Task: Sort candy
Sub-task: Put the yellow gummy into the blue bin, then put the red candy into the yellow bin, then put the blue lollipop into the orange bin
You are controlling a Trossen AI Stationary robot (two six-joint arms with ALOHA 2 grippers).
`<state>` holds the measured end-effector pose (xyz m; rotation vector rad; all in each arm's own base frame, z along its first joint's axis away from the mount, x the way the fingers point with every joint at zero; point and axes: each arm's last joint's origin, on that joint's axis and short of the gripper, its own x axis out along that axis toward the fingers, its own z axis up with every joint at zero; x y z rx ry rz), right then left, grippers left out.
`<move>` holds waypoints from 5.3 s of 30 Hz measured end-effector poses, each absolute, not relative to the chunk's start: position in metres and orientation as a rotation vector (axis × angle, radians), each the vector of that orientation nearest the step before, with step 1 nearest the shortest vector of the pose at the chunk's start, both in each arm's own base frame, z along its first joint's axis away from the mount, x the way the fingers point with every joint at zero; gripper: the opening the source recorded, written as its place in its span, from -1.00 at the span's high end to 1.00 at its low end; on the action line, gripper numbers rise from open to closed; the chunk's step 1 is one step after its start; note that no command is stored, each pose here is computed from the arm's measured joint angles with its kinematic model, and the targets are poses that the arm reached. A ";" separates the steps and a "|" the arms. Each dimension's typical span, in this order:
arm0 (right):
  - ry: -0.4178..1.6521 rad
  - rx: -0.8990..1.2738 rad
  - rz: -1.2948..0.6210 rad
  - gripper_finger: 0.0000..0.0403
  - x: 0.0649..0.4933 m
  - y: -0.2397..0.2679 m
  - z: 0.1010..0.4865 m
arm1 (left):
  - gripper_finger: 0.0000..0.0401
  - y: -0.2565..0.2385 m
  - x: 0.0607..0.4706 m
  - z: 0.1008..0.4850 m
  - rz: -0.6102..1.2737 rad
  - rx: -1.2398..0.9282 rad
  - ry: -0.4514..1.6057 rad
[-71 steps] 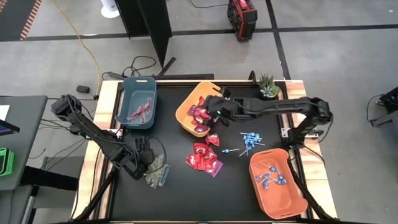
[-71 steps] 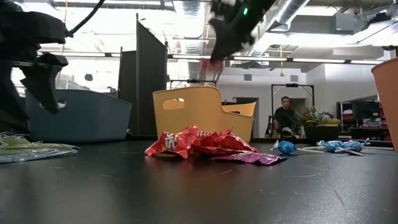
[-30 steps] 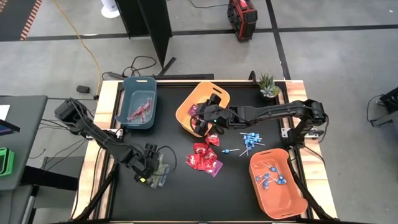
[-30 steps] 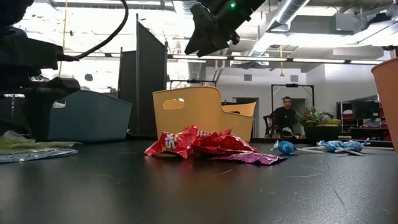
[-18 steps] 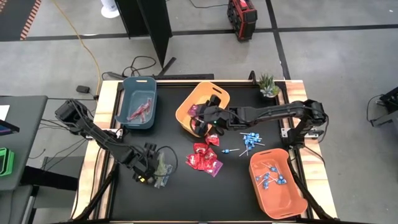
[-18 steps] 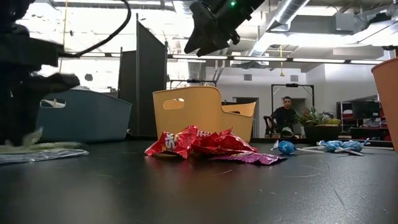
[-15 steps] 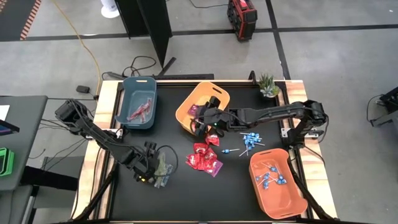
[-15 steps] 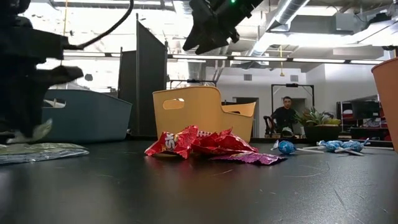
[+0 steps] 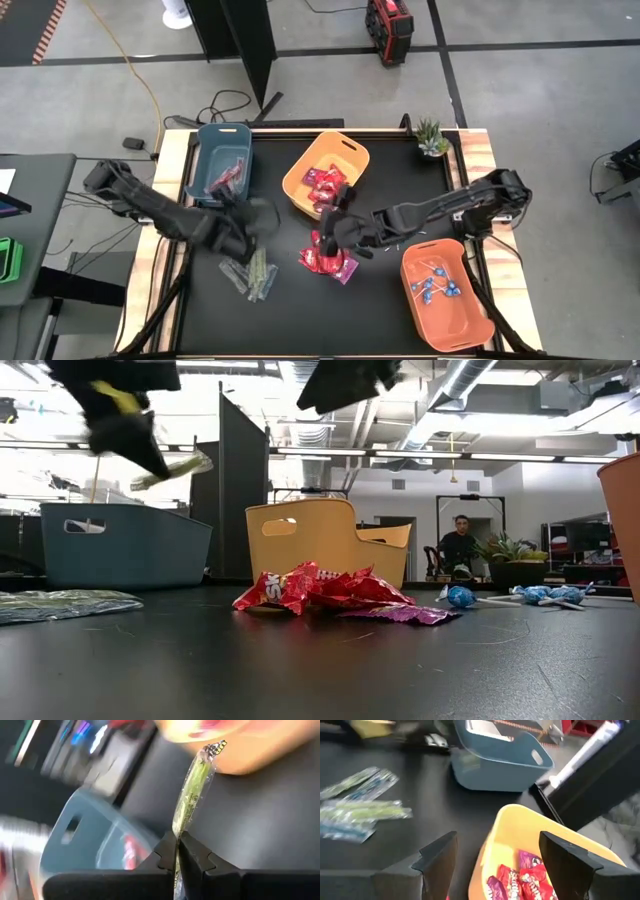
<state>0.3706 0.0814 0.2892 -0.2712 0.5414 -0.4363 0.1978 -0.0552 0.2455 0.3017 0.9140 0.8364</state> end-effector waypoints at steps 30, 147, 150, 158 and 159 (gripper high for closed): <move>0.695 -0.199 -0.375 -0.45 0.349 0.111 0.273 | -0.28 0.000 0.216 0.265 0.874 0.134 0.852; 1.340 0.199 -0.328 -0.44 0.317 0.057 0.183 | -0.27 -0.104 0.195 0.188 0.338 0.021 0.555; 1.333 0.229 -0.316 -0.44 0.315 0.053 0.173 | -0.27 -0.104 0.195 0.188 0.337 0.023 0.556; 1.318 0.261 -0.327 -0.40 0.310 0.050 0.159 | -0.27 -0.103 0.195 0.188 0.339 0.035 0.555; 1.324 0.268 -0.336 -0.38 0.309 0.050 0.155 | -0.27 -0.103 0.195 0.188 0.340 0.036 0.554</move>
